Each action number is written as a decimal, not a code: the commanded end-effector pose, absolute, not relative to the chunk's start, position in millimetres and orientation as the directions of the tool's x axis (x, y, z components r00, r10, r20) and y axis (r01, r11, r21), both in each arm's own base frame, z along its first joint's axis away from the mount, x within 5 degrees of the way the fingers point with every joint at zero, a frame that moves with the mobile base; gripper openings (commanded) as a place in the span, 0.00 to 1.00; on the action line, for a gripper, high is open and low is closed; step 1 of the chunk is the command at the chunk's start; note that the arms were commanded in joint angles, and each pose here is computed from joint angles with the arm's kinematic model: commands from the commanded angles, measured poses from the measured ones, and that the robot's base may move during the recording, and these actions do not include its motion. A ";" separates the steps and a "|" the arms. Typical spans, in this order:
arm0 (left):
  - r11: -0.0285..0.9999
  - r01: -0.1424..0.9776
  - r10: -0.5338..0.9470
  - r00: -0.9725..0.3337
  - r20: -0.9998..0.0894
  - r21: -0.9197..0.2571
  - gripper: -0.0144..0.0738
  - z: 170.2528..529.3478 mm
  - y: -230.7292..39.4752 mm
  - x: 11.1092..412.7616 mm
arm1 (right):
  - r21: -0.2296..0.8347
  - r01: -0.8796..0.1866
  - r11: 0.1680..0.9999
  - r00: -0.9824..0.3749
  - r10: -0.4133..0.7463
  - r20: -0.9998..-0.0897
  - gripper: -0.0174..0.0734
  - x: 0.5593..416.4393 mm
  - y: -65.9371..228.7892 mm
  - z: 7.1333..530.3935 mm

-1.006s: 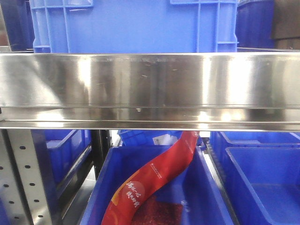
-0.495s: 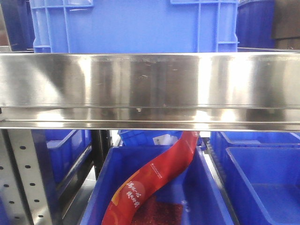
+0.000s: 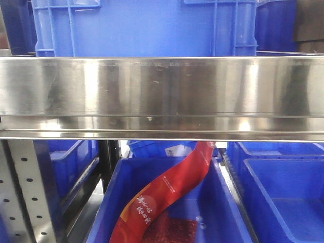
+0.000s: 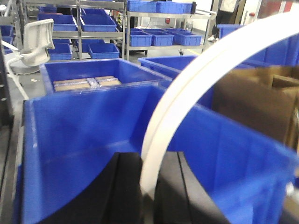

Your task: Grab PVC pipe and place in blue bin

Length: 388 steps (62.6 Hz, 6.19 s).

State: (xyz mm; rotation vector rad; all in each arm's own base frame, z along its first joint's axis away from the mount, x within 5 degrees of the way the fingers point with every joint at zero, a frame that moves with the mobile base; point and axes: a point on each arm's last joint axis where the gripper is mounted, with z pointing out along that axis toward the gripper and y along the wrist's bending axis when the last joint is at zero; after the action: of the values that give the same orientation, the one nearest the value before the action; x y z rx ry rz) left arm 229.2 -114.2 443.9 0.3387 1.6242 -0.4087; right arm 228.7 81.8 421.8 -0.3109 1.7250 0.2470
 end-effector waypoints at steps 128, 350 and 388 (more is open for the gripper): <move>0.871 0.485 0.022 -0.196 -0.980 -0.077 0.04 480.6 -131.1 246.2 | 0.116 -0.461 0.880 -0.163 0.044 -0.986 0.01 256.6 126.9 470.9; 0.868 0.457 -0.128 -0.168 -0.977 -0.192 0.04 387.9 -87.9 165.8 | 0.063 0.034 0.997 0.082 0.060 -0.995 0.01 56.2 -2.2 212.5; 0.989 0.143 -0.026 -0.026 -0.999 -0.030 0.04 282.0 -13.3 91.3 | 0.063 0.034 0.997 0.082 0.060 -0.995 0.01 56.2 -2.2 212.5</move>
State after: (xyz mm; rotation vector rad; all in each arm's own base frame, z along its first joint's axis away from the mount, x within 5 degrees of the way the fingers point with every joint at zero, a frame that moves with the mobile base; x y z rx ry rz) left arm 102.9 -19.8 290.0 0.1187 1.6203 -0.1803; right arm 56.6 -1.7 210.4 0.0801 1.5161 0.0331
